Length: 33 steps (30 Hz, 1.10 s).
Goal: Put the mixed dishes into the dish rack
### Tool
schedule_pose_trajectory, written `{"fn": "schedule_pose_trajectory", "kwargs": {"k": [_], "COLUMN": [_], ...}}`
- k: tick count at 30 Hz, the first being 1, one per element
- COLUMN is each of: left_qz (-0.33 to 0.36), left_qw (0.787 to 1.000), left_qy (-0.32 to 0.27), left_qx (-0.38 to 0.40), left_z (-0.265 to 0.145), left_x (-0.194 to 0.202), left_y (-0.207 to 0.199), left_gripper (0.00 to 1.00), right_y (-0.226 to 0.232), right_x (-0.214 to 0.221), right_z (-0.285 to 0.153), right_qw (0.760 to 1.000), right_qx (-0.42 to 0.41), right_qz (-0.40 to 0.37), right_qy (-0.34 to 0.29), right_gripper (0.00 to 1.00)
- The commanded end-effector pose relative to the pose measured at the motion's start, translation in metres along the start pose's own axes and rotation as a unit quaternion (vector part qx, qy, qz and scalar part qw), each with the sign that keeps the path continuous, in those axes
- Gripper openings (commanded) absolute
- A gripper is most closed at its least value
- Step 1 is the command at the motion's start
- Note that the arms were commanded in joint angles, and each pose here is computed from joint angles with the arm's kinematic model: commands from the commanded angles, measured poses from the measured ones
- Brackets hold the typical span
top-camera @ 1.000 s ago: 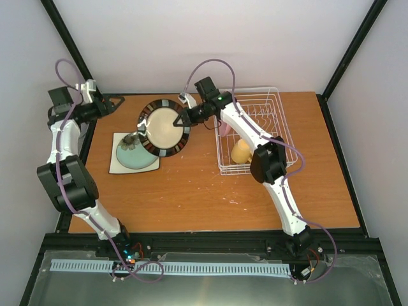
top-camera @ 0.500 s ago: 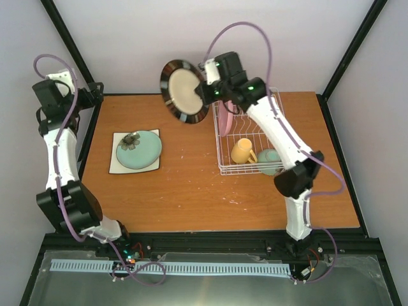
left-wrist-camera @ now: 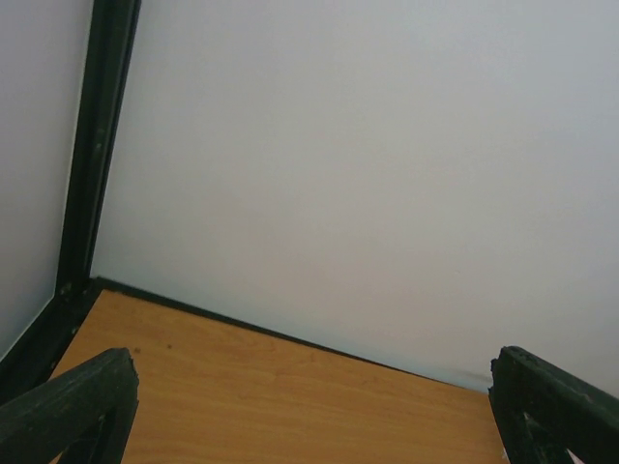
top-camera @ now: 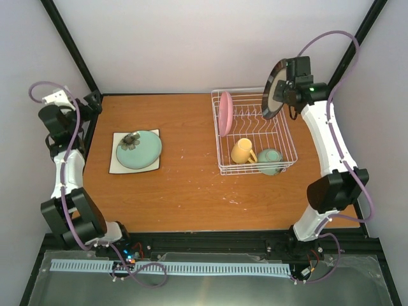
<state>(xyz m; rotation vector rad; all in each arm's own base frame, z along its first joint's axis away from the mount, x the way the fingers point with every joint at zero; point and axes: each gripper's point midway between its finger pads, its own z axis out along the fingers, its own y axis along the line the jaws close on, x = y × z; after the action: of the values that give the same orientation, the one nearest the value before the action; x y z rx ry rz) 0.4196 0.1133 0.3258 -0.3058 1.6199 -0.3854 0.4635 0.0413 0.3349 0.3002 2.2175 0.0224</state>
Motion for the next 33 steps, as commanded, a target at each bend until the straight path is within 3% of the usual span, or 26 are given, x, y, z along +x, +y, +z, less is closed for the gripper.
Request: {"fn": "schedule_pose_trajectory", "kwargs": {"k": [1, 7, 21, 33], "left_qz": [0.032, 0.058, 0.075, 0.091], "left_qw": [0.999, 0.998, 0.995, 0.993], "left_qy": [0.004, 0.025, 0.048, 0.058], "left_qx": [0.026, -0.011, -0.035, -0.052], "left_z": [0.012, 0.019, 0.019, 0.023], "left_x": [-0.03, -0.026, -0.015, -0.016], "left_y": [-0.016, -0.009, -0.003, 0.001], "left_gripper": [1.0, 0.99, 0.99, 0.99], "right_y": [0.034, 0.068, 0.079, 0.103], "right_x": [-0.007, 0.011, 0.019, 0.038], "right_z": [-0.006, 0.006, 0.03, 0.058], "right_qw": [0.999, 0.995, 0.99, 0.99], "right_qx": [-0.053, -0.082, -0.032, -0.046], "right_qz": [0.003, -0.044, -0.122, -0.094], "right_qy": [-0.002, 0.038, 0.06, 0.098], "right_gripper": [0.03, 0.03, 0.03, 0.03]}}
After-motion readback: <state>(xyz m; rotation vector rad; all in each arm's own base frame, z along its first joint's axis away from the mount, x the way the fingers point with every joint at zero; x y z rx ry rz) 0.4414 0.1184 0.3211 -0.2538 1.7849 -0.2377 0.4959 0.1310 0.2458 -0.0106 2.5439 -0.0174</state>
